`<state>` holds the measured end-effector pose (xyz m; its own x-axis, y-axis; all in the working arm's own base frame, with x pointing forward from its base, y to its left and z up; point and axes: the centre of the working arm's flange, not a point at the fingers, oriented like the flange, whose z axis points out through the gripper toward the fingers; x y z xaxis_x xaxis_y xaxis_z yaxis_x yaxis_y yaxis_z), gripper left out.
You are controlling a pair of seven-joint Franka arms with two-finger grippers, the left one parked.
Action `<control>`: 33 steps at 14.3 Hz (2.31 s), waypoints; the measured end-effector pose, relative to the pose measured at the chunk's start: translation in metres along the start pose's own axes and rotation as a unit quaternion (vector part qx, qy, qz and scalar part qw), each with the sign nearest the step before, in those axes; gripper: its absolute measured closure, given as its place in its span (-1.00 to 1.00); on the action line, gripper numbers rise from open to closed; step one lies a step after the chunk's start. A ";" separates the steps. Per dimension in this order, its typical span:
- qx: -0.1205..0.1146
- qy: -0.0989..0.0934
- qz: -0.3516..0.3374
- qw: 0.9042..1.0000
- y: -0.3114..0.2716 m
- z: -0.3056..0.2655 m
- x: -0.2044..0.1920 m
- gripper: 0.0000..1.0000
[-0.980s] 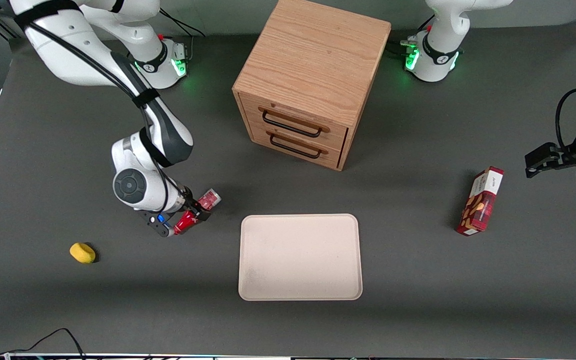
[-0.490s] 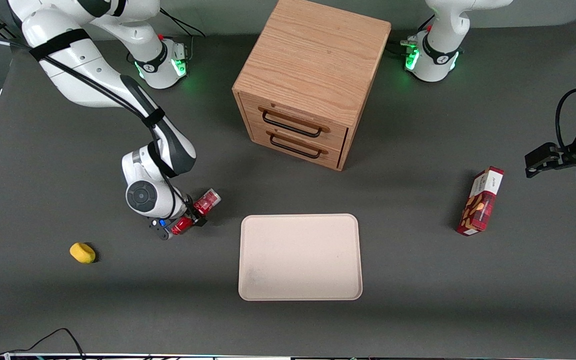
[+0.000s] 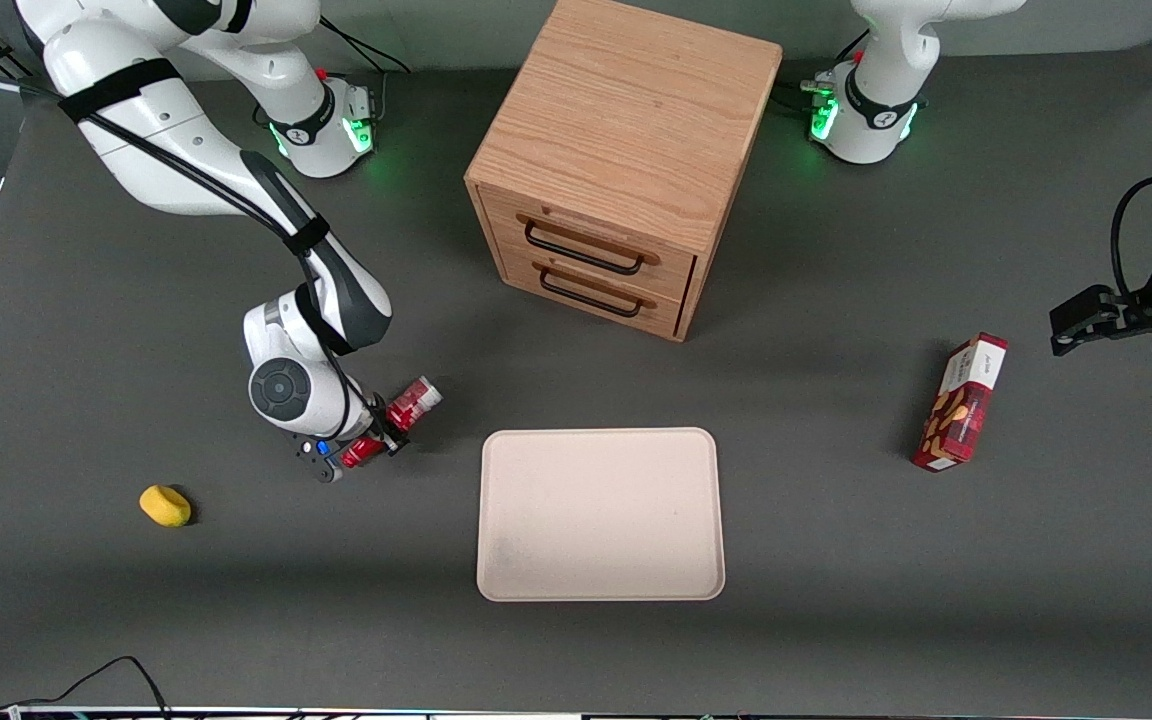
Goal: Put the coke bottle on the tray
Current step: 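Lift the bottle and carry it over the cream tray, then lower the bottle onto the tray and open the right gripper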
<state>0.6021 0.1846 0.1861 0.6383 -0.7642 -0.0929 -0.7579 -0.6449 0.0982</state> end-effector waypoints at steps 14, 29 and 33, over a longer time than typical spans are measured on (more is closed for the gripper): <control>0.094 0.071 -0.287 0.951 -0.112 -0.223 -0.063 -0.12; 0.127 0.058 -0.491 0.860 -0.192 -0.041 -0.076 -0.12; 0.140 0.063 -0.474 0.867 -0.192 -0.029 -0.061 -0.12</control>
<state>0.7122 0.3546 0.2016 0.9886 0.1022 0.1109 0.1237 -0.9701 -0.2089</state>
